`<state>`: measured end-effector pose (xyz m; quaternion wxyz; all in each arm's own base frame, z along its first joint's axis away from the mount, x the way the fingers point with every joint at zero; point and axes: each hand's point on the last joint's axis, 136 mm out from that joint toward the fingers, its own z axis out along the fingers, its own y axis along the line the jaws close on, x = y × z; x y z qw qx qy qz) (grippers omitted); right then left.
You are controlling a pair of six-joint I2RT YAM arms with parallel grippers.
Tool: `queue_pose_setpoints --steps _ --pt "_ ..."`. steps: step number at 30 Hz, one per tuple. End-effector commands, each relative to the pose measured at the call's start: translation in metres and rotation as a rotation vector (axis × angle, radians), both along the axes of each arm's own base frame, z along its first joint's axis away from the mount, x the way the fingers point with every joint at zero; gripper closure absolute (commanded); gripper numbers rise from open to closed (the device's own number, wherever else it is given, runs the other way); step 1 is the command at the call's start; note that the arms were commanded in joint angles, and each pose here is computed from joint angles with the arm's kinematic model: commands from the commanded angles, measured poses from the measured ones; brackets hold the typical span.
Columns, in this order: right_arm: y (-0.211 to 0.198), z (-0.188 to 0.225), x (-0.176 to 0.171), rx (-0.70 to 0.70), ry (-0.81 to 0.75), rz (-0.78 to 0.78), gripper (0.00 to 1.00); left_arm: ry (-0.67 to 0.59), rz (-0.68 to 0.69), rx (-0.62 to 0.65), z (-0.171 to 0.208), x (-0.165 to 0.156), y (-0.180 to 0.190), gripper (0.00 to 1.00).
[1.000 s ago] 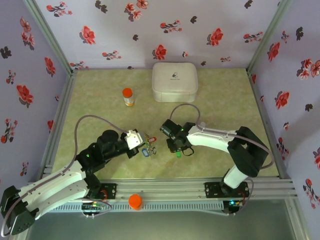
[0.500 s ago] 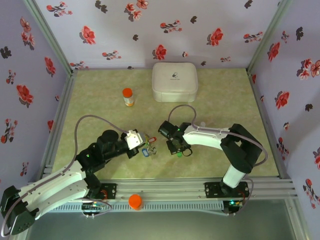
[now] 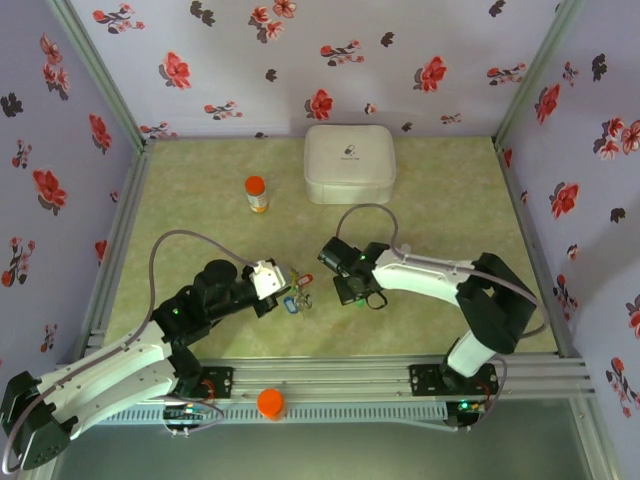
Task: Put the keys on the keyring
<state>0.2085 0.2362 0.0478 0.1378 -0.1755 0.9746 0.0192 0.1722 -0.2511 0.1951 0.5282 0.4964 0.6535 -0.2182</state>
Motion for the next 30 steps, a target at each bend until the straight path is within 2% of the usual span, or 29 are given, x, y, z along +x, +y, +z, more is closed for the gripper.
queue_pose_setpoints --steps 1,7,12,15,18,23,30 --pt "0.012 0.026 0.0 0.116 -0.08 0.092 1.0 -0.046 -0.008 -0.062 0.021 0.002 -0.003 1.0" --pt "0.024 0.046 -0.012 0.279 -0.123 0.254 1.0 -0.05 -0.008 -0.064 0.022 0.003 -0.004 1.0" --pt "0.036 0.081 -0.017 0.453 -0.302 0.423 1.0 -0.052 -0.008 -0.066 0.024 0.003 -0.004 1.0" --pt "0.031 0.09 -0.018 0.486 -0.353 0.452 1.0 -0.048 -0.005 -0.069 0.025 0.003 -0.004 1.0" --pt "0.018 0.082 -0.013 0.457 -0.313 0.392 1.0 -0.044 -0.004 -0.071 0.024 0.003 -0.005 1.0" --pt "-0.028 0.056 0.001 0.287 -0.208 0.113 1.0 -0.041 -0.003 -0.066 0.021 0.004 -0.005 1.0" --pt "-0.076 0.041 -0.016 0.054 -0.049 -0.075 1.0 -0.043 -0.007 -0.049 0.02 0.006 -0.007 1.0"
